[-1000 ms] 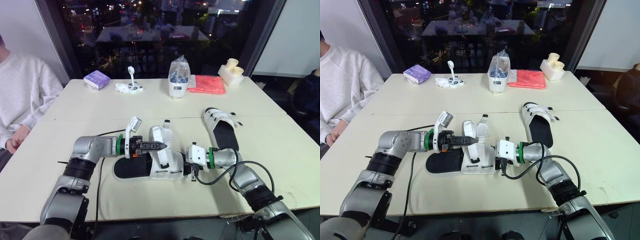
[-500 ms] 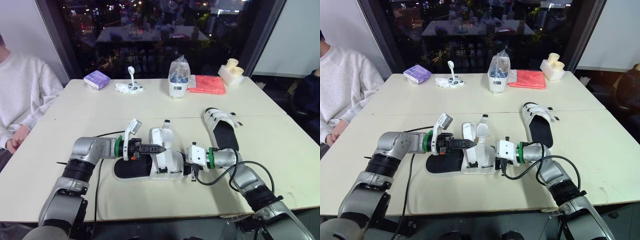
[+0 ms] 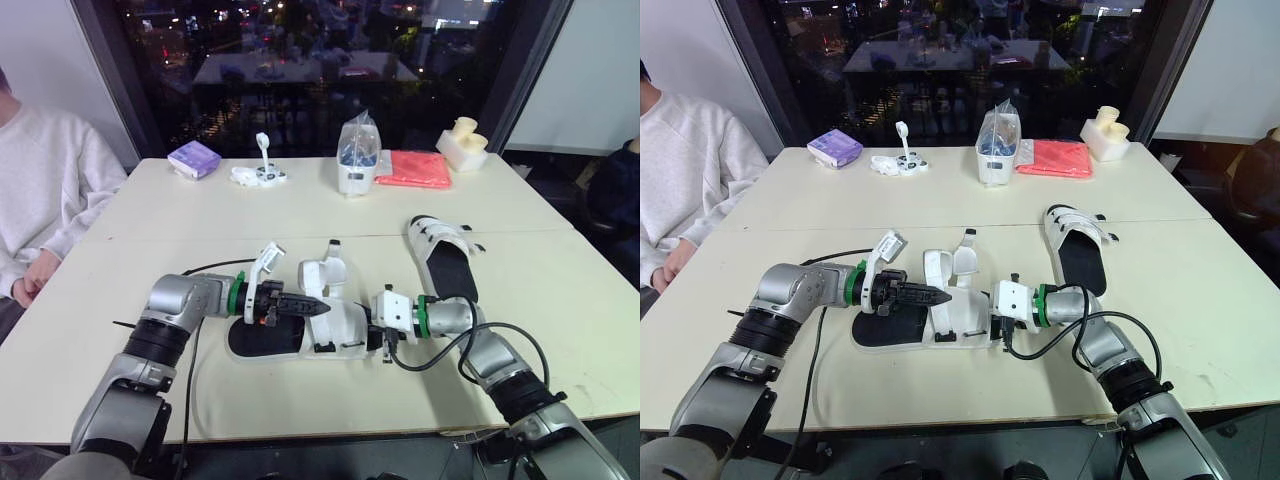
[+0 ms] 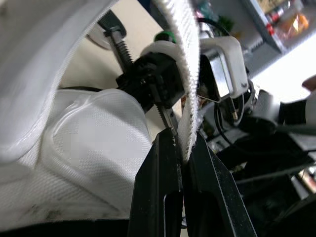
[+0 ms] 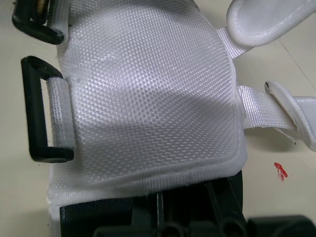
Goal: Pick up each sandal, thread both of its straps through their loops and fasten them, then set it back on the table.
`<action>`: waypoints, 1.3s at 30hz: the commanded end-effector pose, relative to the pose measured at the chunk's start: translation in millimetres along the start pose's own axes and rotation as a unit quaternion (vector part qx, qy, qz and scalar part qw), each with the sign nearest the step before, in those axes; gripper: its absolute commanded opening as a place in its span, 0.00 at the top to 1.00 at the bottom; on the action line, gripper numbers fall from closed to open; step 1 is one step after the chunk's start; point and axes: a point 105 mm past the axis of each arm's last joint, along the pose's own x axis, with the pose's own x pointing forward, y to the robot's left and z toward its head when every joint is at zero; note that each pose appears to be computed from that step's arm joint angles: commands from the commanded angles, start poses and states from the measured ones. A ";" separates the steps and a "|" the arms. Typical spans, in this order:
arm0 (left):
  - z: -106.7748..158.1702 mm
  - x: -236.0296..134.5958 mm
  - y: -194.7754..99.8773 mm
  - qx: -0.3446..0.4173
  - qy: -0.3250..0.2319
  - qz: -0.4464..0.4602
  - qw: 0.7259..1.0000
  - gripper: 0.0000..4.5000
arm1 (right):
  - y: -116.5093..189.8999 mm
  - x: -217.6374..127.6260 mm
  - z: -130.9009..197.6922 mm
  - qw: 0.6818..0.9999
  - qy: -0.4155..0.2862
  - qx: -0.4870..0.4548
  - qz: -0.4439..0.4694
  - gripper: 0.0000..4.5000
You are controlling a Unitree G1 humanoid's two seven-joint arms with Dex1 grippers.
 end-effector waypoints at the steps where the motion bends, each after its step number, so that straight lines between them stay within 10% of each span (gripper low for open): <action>1: -4.3 5.8 -4.7 0.052 0.022 -0.005 0.998 0.98 | 24.1 1.5 -29.6 0.997 0.057 0.036 0.034 1.00; 39: 10.8 11.0 -6.7 0.311 0.098 0.049 0.944 0.98 | 24.6 -5.2 -34.1 0.997 0.068 0.038 0.024 1.00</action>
